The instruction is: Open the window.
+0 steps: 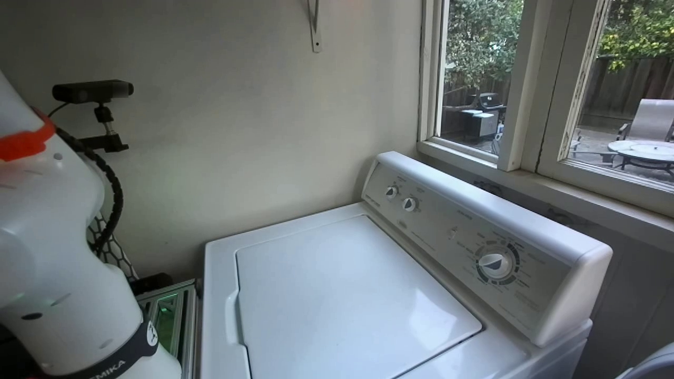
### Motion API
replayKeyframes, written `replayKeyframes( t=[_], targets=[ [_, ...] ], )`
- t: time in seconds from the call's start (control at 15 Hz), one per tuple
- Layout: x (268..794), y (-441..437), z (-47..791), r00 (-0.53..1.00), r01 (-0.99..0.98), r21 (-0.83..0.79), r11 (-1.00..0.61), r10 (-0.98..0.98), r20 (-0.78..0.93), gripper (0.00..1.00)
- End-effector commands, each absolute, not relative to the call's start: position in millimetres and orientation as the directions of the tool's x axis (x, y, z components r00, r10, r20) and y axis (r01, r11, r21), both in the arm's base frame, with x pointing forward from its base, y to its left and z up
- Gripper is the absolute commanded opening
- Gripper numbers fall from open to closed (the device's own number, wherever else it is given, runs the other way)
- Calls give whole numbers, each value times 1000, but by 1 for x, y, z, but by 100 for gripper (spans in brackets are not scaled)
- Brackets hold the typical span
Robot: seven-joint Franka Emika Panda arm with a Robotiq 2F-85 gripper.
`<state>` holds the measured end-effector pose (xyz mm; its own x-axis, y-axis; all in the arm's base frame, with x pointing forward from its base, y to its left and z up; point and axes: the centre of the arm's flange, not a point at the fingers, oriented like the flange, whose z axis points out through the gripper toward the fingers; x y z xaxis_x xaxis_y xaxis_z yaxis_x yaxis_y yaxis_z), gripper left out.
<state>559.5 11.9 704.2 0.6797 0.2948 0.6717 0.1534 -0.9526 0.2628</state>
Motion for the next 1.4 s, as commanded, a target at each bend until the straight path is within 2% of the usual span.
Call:
replayKeyframes(
  t=[0.0, 0.2, 0.53, 0.87, 0.93, 1.33],
  targets=[
    [601, 10, 717, 629, 82, 168, -982, 182, 756, 100],
    [635, 7, 729, 558, 24, 75, -997, 75, 826, 100],
    [686, 2, 725, 416, 28, 23, -999, 32, 909, 100],
    [721, 10, 714, 375, 38, -17, -999, -1, 927, 100],
    [695, 11, 710, 407, 29, 10, -1000, 21, 913, 100],
    [708, 12, 709, 391, 31, 4, -1000, 16, 920, 100]
  ],
)
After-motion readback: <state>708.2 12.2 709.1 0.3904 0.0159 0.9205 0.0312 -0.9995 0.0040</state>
